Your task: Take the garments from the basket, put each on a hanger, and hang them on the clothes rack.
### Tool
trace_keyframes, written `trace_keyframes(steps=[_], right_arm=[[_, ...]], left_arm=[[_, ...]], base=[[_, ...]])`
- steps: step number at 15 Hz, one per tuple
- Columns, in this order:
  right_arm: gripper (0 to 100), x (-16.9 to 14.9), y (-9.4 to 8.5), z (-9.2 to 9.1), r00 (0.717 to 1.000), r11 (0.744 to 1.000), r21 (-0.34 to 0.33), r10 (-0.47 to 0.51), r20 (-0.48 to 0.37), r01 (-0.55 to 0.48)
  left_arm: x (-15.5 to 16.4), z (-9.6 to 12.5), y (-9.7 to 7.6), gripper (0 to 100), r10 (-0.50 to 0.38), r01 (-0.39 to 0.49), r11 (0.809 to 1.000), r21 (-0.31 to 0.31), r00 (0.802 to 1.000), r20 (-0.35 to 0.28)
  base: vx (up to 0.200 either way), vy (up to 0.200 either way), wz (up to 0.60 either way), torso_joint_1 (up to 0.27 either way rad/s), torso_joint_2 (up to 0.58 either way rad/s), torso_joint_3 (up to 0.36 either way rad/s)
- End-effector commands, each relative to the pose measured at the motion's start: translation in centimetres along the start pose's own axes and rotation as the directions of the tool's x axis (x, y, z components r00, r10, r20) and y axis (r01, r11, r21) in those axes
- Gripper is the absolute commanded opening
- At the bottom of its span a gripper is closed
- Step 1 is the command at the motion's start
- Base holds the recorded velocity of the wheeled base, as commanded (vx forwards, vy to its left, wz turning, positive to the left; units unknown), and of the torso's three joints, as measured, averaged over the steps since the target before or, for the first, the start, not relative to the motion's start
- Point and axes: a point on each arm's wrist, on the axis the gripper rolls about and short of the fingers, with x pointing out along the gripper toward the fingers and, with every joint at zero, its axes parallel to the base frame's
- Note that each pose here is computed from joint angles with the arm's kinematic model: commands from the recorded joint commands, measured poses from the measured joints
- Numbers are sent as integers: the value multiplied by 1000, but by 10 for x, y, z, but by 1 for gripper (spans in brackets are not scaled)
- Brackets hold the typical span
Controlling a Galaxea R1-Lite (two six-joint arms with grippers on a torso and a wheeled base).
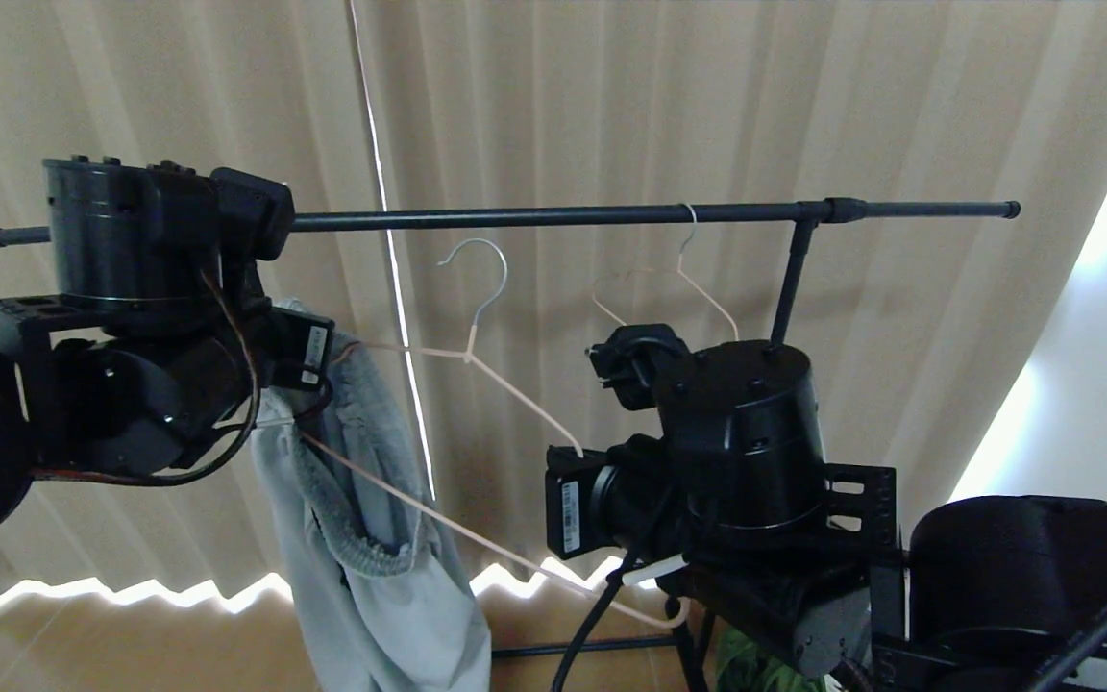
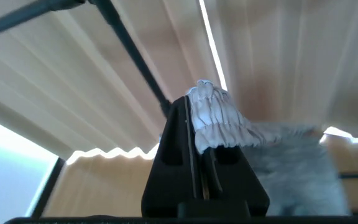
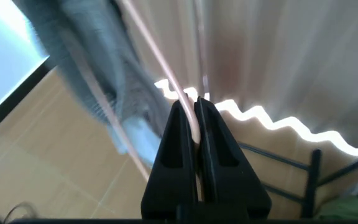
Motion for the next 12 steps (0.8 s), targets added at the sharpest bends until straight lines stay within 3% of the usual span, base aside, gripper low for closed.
trace_keyframes(steps=[1, 6, 9, 12], right_arm=[[0, -2, -6, 6, 1000, 1000, 12, -21, 19, 21], [0, -3, -32, 22, 992, 993, 41, -109, 61, 107], [0, 1, -35, 24, 991, 993, 30, -118, 69, 116], [0, 8, -26, 19, 994, 996, 15, -94, 53, 93]], left_arm=[[-11, -2, 10, 0, 9, -9, 1000, 5, 1000, 12], [-14, -10, 10, 0, 1, -1, 998, 59, 1000, -4], [-19, -11, 1, 0, -36, 36, 996, 80, 999, 3], [-35, 1, -21, 0, -133, 127, 988, 86, 989, 59]], base=[[0, 0, 0, 0, 0, 0], [0, 0, 0, 0, 0, 0], [0, 0, 0, 0, 0, 0], [0, 0, 0, 0, 0, 0]])
